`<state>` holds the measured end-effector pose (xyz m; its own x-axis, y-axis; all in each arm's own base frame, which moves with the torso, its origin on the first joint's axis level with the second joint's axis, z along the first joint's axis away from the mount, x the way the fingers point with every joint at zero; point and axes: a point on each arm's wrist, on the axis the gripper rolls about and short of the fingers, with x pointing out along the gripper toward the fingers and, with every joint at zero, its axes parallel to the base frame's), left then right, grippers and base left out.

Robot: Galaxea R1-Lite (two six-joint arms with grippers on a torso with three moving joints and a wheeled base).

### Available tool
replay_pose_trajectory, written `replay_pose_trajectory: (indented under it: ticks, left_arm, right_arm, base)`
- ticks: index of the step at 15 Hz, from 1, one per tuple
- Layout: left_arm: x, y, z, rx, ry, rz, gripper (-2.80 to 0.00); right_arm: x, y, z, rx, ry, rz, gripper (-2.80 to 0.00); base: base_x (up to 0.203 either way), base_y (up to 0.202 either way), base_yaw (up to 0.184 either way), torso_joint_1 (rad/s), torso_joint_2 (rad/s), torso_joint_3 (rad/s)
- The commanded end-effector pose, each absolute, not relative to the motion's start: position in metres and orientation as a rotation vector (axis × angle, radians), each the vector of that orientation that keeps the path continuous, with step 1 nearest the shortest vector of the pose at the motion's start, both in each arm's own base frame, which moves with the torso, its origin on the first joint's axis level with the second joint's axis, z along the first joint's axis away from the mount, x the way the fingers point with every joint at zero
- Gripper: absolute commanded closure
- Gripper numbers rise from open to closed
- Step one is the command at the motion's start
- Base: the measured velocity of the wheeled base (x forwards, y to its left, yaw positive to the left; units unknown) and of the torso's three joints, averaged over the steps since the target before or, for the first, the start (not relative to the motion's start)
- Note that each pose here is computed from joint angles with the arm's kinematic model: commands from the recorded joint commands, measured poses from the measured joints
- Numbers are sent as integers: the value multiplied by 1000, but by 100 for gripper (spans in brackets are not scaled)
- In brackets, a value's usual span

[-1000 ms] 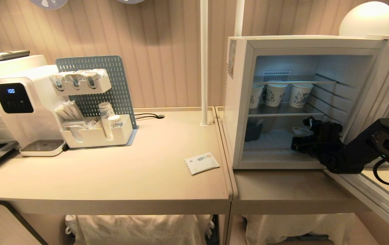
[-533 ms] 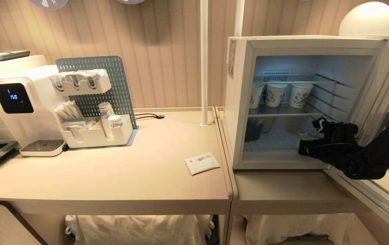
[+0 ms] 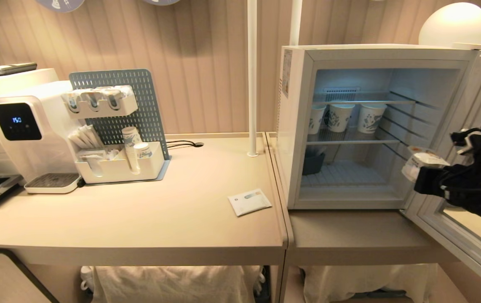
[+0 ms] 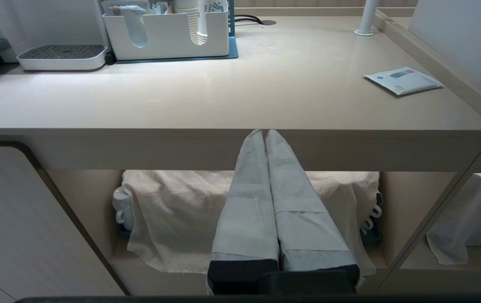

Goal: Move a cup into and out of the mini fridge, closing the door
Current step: Take the yoghurt out of the freezer, then place the yoghurt on the table

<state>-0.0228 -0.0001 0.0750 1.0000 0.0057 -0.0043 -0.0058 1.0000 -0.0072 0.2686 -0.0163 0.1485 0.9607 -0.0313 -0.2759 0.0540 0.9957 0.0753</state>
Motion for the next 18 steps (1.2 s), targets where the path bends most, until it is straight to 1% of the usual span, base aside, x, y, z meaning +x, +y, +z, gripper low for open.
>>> replay_pose_trajectory:
  ticks: [1,3,5,8,10,11,13,14,16,18]
  left_arm:
    - [-23,0,75,-8,6,6,0]
    - [-23,0,75,-8,5,6,0]
    - [-23,0,75,-8,5,6,0]
    - [-23,0,75,-8,5,6,0]
    - [-23,0,75,-8,5,6,0]
    - [-23,0,75,-8,3,6,0]
    - [-23,0,75,-8,5,6,0]
    - [-23,0,75,-8,5,6,0]
    - [-23,0,75,-8,5,6,0]
    - [-23,0,75,-8,5,6,0]
  right_arm:
    - [186,-11,212,73,59,-27,0]
    - [122,-6,233,71,-1,-1,0]
    - [58,-1,237,71,-18,32,0]
    - [-18,4,217,71,7,112,0]
    - [-51,4,195,77,32,167,0]
    - [-64,4,184,75,4,177,0]
    - [-82,3,163,69,-69,161,0]
    - [-80,2,155,84,-75,121,0]
    - [-59,1,140,96,-95,83,0]
    - [-38,1,115,69,-110,72,0]
  base:
    - [0,0,0,0,0,0]
    - [0,0,0,0,0,0]
    - [0,0,0,0,0,0]
    - [0,0,0,0,0,0]
    - [0,0,0,0,0,0]
    - [0,0,0,0,0,0]
    - [0,0,0,0,0,0]
    - [0,0,0,0,0,0]
    - [0,0,0,0,0,0]
    - [0,0,0,0,0,0]
